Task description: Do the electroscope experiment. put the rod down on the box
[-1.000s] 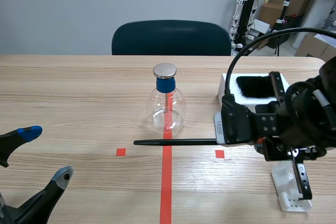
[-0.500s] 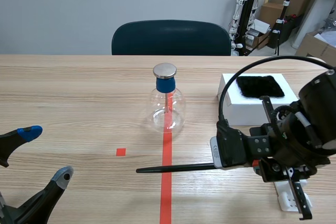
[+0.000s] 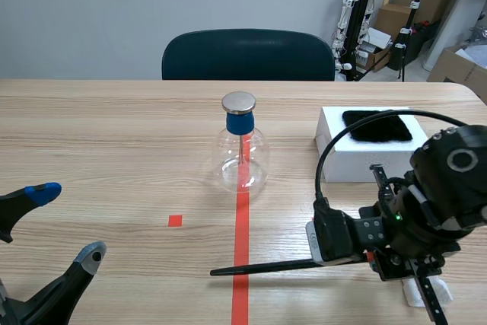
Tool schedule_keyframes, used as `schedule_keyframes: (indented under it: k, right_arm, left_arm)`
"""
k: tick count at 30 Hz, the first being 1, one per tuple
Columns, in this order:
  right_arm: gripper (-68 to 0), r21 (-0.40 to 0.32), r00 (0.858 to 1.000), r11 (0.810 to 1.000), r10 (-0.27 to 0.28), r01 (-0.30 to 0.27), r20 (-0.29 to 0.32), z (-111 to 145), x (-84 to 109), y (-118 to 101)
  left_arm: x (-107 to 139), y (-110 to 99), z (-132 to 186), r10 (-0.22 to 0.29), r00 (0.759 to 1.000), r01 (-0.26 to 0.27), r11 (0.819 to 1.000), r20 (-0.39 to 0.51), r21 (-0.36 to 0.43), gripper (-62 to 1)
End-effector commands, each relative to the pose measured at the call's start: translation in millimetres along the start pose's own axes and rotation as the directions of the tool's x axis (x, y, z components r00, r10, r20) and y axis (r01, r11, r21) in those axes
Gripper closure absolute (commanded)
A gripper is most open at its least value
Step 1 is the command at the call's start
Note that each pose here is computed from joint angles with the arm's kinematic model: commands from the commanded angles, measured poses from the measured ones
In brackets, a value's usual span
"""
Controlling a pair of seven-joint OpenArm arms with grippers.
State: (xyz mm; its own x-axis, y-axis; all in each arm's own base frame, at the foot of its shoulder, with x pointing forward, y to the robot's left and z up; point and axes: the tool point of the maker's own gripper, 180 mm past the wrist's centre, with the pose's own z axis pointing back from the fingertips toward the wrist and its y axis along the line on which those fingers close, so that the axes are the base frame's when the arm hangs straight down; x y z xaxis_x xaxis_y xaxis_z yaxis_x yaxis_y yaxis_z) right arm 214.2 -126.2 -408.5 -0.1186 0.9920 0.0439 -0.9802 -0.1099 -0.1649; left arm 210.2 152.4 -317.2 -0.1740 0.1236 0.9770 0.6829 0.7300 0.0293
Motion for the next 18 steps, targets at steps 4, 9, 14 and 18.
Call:
schedule_keyframes:
  k: [4,9,14,18]
  right_arm:
    - [-2.4,-0.027,1.000,1.000,-0.009,0.008,-0.004,-1.5,-1.4,-14.6]
    - [-2.4,-0.011,1.000,1.000,-0.024,0.024,-0.004,-8.2,-0.2,-12.3]
    - [-2.5,-0.023,1.000,1.000,-0.015,0.015,-0.018,-8.0,-0.9,-15.2]
    - [-12.2,-0.025,1.000,1.000,-0.013,0.012,-0.022,-7.9,-1.8,-15.8]
  left_arm:
    - [5.8,3.1,-0.5,-0.005,1.000,0.005,1.000,0.023,0.005,-62.3]
    - [5.8,3.1,-0.5,-0.005,1.000,0.005,1.000,0.023,0.005,-62.3]
    - [5.8,3.1,-0.5,-0.005,1.000,0.005,1.000,0.023,0.005,-62.3]
    - [5.8,3.1,-0.5,-0.005,1.000,0.005,1.000,0.023,0.005,-62.3]
